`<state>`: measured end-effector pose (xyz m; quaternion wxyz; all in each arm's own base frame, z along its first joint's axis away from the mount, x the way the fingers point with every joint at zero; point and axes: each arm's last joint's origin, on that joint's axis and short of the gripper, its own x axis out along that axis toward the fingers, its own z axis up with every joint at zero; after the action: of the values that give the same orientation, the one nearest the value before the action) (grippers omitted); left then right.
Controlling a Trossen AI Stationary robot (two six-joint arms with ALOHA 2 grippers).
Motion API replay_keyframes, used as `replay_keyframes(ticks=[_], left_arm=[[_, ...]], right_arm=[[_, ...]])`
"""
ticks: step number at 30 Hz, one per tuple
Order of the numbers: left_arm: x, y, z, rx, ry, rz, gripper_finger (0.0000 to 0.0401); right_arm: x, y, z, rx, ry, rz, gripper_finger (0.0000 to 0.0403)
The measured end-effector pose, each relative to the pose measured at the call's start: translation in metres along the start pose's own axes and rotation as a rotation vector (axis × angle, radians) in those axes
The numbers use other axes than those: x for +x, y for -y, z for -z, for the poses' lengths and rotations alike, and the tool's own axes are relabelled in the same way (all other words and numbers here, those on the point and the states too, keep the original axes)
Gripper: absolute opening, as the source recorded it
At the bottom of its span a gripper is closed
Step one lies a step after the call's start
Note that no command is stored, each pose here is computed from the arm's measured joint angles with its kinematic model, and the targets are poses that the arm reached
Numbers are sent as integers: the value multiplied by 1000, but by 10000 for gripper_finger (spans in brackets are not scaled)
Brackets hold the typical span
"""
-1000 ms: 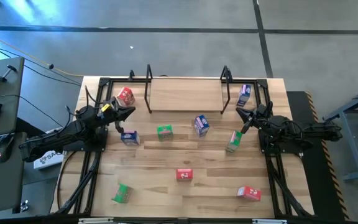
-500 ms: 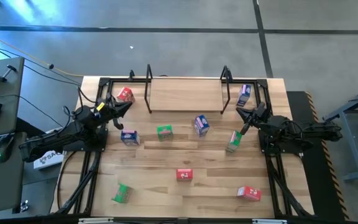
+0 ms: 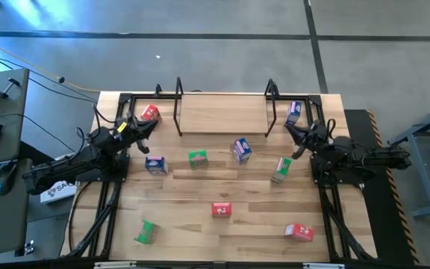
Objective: Stack cereal on shelf
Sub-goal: Put the bottom right blue cereal box on the shelf
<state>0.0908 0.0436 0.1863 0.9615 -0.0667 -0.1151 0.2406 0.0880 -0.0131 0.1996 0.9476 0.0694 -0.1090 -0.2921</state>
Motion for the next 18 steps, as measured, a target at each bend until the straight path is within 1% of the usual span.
replay_keyframes(ticks=[5, 7, 9, 13, 18], left_arm=[[2, -1, 5, -33, -50, -16, 5], [3, -1, 7, -37, -70, -22, 5], [5, -1, 9, -35, -91, -26, 5], [7, -2, 13, -24, -131, -34, 5], [9, -3, 17, 27, -172, -38, 5]], right_arm=[[0, -1, -7, 61, 64, -43, 1], [0, -1, -8, 49, 69, -37, 6], [0, -1, -9, 32, 65, -6, 17], [3, -3, -17, 43, 58, -2, 61], [14, -13, -25, 27, -22, 0, 140]])
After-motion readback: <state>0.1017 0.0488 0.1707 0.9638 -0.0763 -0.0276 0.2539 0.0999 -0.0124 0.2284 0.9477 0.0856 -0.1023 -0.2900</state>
